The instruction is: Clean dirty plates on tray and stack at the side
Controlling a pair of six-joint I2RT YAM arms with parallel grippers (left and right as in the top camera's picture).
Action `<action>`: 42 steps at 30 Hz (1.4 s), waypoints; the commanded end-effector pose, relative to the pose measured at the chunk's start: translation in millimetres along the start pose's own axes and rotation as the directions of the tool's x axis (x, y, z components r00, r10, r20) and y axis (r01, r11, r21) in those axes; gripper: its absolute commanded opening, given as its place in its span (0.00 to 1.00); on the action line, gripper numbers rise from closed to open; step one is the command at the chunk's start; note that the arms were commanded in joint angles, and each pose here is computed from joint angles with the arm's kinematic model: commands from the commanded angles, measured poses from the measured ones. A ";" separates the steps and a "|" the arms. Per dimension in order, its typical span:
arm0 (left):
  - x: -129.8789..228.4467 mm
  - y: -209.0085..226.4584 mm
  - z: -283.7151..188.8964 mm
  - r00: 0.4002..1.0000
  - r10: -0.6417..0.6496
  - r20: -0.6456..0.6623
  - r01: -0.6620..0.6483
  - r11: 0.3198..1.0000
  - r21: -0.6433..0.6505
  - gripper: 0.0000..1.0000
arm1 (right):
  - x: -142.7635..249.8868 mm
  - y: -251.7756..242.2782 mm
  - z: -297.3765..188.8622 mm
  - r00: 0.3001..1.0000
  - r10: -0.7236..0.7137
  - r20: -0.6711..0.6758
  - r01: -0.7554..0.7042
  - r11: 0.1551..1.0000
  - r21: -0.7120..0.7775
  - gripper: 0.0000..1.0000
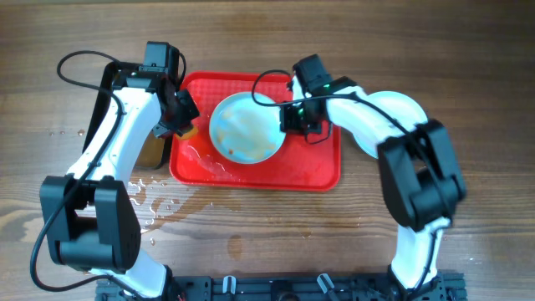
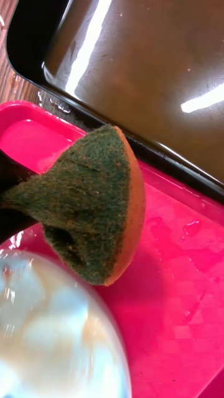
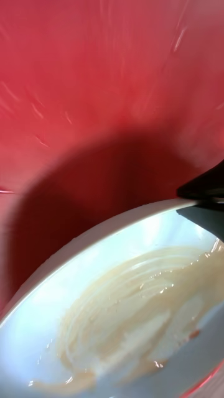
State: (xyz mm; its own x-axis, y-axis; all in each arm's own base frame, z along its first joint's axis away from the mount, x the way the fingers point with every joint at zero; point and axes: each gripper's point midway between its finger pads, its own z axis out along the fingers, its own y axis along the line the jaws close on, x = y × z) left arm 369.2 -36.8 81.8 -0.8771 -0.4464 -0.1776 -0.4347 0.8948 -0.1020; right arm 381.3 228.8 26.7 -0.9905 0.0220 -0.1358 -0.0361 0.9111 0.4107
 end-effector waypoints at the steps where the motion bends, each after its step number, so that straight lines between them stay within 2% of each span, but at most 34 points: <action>1: -5.9 -5.2 -7.8 1.000 0.021 0.022 -0.022 0.999 0.024 0.04 | -37.3 -12.0 -89.7 0.957 -0.077 0.279 0.018 0.978 0.208 0.04; 5: -6.2 -5.5 -7.8 1.000 0.021 0.023 -0.022 0.999 0.025 0.04 | -42.8 -39.9 -160.4 0.892 -0.137 0.432 -0.074 0.896 0.437 0.04; 8: -7.5 -6.3 -7.9 0.999 0.020 0.028 -0.021 0.999 0.028 0.04 | -38.8 -48.9 -204.4 0.830 -0.238 0.505 -0.144 0.782 0.606 0.04; 14: -7.2 -6.8 -7.9 0.999 0.021 0.027 -0.022 0.999 0.031 0.04 | -25.1 -14.1 -256.6 0.677 -0.509 0.532 -0.232 0.539 0.810 0.04; 18: -7.3 -6.8 -7.9 0.999 0.020 0.027 -0.021 0.999 0.031 0.04 | -12.5 21.4 -258.8 0.606 -0.589 0.534 -0.218 0.523 0.824 0.04; 26: -7.3 -6.9 -7.9 0.999 0.020 0.027 -0.021 0.999 0.031 0.04 | -16.7 30.9 -255.1 0.580 -0.578 0.574 -0.230 0.559 0.796 0.04; 28: -7.4 -6.9 -7.9 0.999 0.020 0.028 -0.021 0.999 0.032 0.04 | -17.4 32.2 -249.2 0.587 -0.574 0.571 -0.215 0.569 0.794 0.04; 30: -8.4 -7.6 -8.0 0.999 0.020 0.032 -0.021 0.999 0.034 0.04 | -17.3 36.5 -228.8 0.622 -0.553 0.554 -0.146 0.613 0.776 0.04; 34: -8.7 -14.2 -8.3 0.999 0.020 0.029 -0.022 0.997 0.069 0.04 | -8.1 48.1 -157.3 0.775 -0.380 0.505 0.020 0.813 0.582 0.04; 38: -11.1 -27.2 -7.9 0.999 0.027 0.035 -0.031 0.992 0.125 0.04 | 0.8 45.5 -97.7 0.905 -0.234 0.356 0.083 0.916 0.392 0.04; 42: -8.8 -43.9 2.1 0.997 0.061 0.040 -0.066 0.987 0.144 0.04 | 6.6 22.9 -46.3 0.975 -0.128 0.179 0.076 0.959 0.274 0.04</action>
State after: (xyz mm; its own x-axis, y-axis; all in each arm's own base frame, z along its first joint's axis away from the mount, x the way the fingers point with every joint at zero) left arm 389.9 -53.5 87.7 -0.8729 -0.4342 -0.2226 -0.3944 0.8965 -0.2020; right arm 377.0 212.3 113.9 -0.8577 -0.0570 -0.5110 -0.0426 0.9983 -0.0397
